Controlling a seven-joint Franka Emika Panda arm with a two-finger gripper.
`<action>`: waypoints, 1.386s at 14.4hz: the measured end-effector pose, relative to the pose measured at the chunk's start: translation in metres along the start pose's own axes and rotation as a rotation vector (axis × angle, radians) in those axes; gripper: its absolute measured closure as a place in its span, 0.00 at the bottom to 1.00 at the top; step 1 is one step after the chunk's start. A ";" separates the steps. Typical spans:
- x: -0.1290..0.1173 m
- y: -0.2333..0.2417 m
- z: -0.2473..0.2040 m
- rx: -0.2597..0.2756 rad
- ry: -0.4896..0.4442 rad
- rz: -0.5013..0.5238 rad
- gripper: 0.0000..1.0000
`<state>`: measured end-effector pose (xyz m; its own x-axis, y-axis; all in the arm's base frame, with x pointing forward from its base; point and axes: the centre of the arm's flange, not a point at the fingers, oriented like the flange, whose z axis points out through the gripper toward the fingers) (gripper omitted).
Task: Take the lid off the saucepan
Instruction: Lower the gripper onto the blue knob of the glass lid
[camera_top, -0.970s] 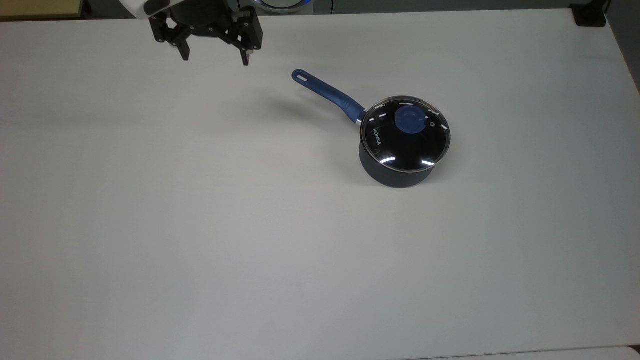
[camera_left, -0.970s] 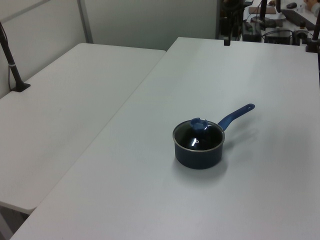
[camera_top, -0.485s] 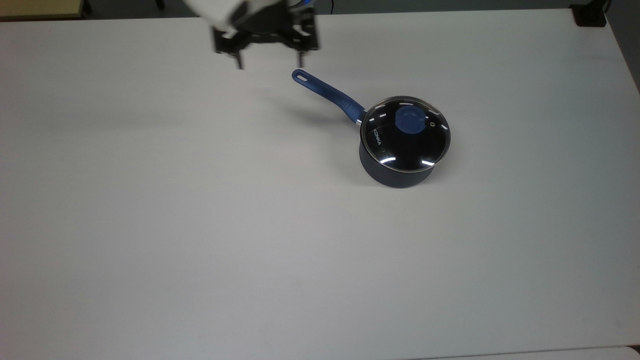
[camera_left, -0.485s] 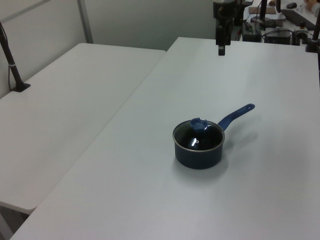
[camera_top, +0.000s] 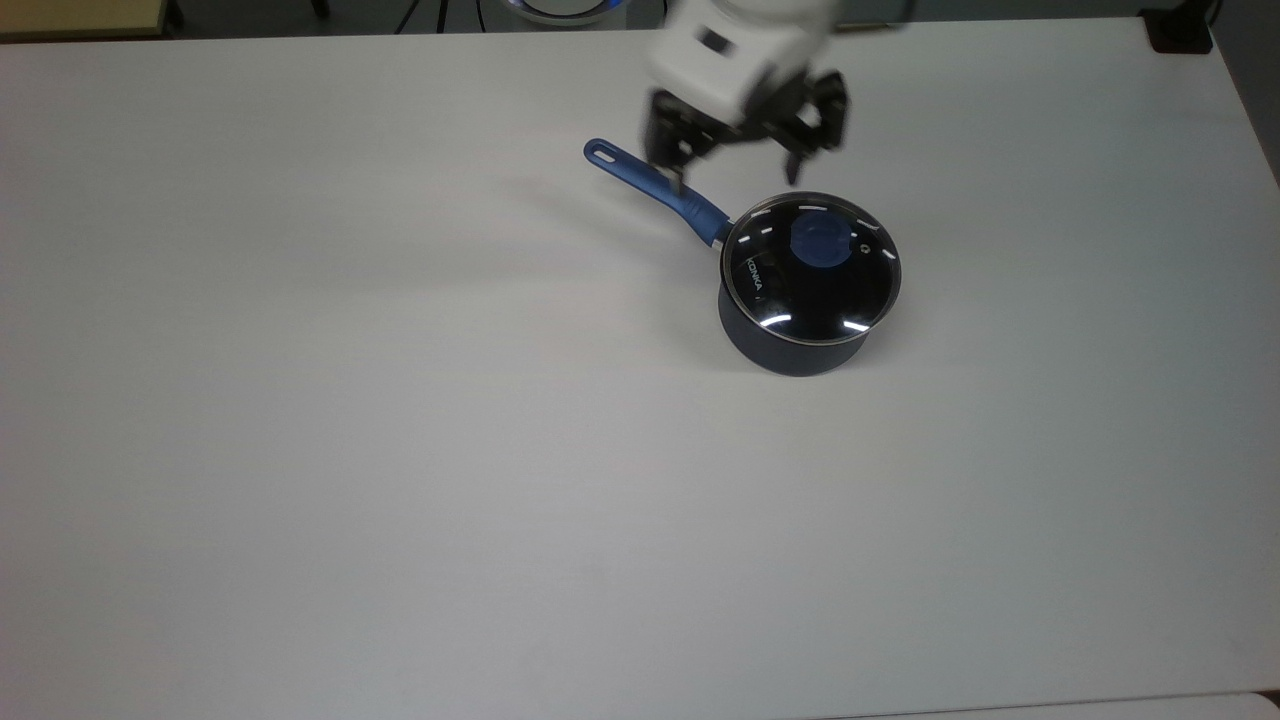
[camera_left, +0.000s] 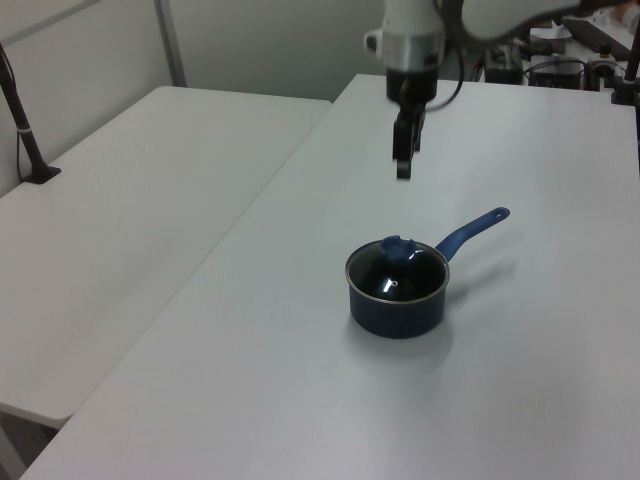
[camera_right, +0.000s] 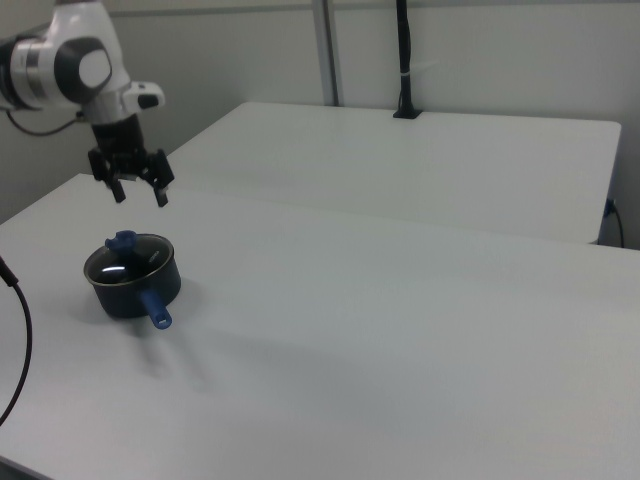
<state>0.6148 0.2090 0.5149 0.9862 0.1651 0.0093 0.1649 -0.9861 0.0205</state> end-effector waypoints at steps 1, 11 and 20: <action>0.004 -0.012 0.013 -0.005 -0.003 -0.011 0.00; 0.008 -0.087 0.071 -0.033 -0.046 -0.113 0.10; 0.018 -0.097 0.093 -0.039 -0.022 -0.089 0.33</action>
<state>0.6176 0.3063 0.4202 0.9679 0.2509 -0.0165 0.2514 -0.9660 0.0595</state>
